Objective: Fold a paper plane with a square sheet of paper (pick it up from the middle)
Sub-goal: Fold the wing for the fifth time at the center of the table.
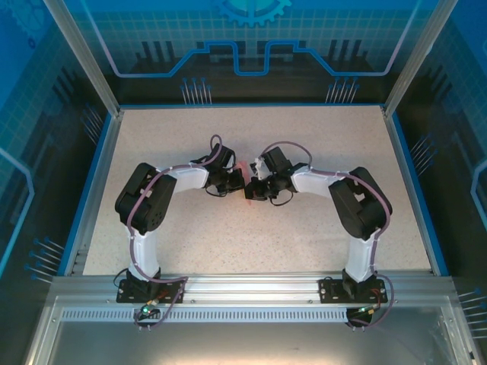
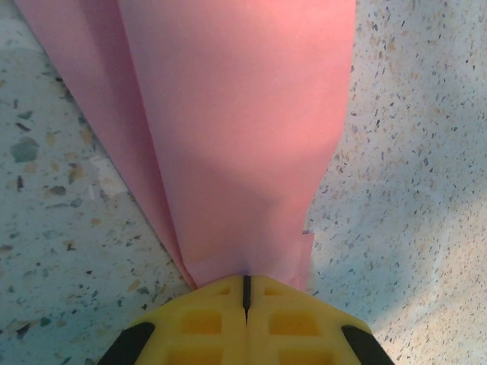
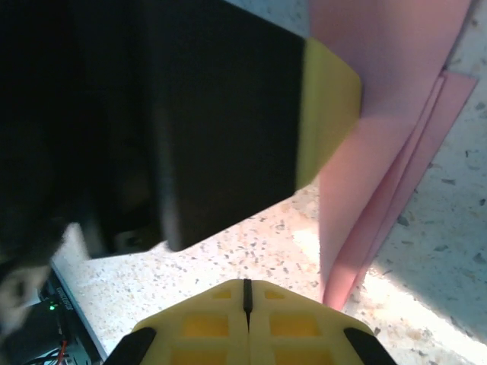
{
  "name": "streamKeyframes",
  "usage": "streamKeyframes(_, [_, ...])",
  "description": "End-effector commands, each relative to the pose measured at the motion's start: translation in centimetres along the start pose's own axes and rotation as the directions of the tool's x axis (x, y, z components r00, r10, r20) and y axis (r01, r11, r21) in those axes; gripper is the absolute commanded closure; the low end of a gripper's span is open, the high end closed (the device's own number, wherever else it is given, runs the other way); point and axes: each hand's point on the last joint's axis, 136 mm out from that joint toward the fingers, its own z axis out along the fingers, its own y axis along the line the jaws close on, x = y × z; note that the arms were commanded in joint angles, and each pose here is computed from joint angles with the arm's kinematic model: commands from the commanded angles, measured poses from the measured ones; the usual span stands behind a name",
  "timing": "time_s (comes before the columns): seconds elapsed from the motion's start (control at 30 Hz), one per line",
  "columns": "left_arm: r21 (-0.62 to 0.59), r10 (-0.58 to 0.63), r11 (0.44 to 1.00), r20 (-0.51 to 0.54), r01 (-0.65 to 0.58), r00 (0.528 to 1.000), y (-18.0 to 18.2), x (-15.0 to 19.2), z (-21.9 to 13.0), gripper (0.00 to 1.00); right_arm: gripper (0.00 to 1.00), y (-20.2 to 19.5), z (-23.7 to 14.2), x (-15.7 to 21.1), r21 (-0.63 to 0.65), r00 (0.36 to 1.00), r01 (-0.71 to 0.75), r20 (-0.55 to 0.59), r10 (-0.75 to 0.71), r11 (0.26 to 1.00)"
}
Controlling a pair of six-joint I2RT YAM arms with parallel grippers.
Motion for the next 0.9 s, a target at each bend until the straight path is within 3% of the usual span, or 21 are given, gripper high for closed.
streamKeyframes(0.0, [-0.146, -0.056, 0.988, -0.069, 0.045, 0.996, 4.3, 2.2, 1.5, 0.95, 0.96, -0.1, 0.7, 0.1, 0.02, 1.0, -0.017, -0.023, 0.018, 1.0])
streamKeyframes(0.53, [-0.137, -0.048, 0.99, -0.063, 0.039, 0.997, 3.9, 1.9, 1.3, 0.94, 0.97, -4.0, 1.5, 2.2, 0.154, 0.993, -0.074, -0.076, 0.086, 0.985])
streamKeyframes(0.73, [-0.133, -0.047, 0.99, -0.063, 0.038, 0.997, 3.7, 1.8, 1.3, 0.94, 0.98, -3.3, 0.9, 1.6, 0.147, 0.995, -0.069, -0.058, 0.078, 0.987])
streamKeyframes(0.87, [-0.133, -0.047, 0.99, -0.066, 0.038, 0.997, 3.7, 1.9, 1.3, 0.93, 0.97, -0.6, -0.3, 0.5, 0.064, 1.0, -0.013, -0.006, 0.013, 0.998])
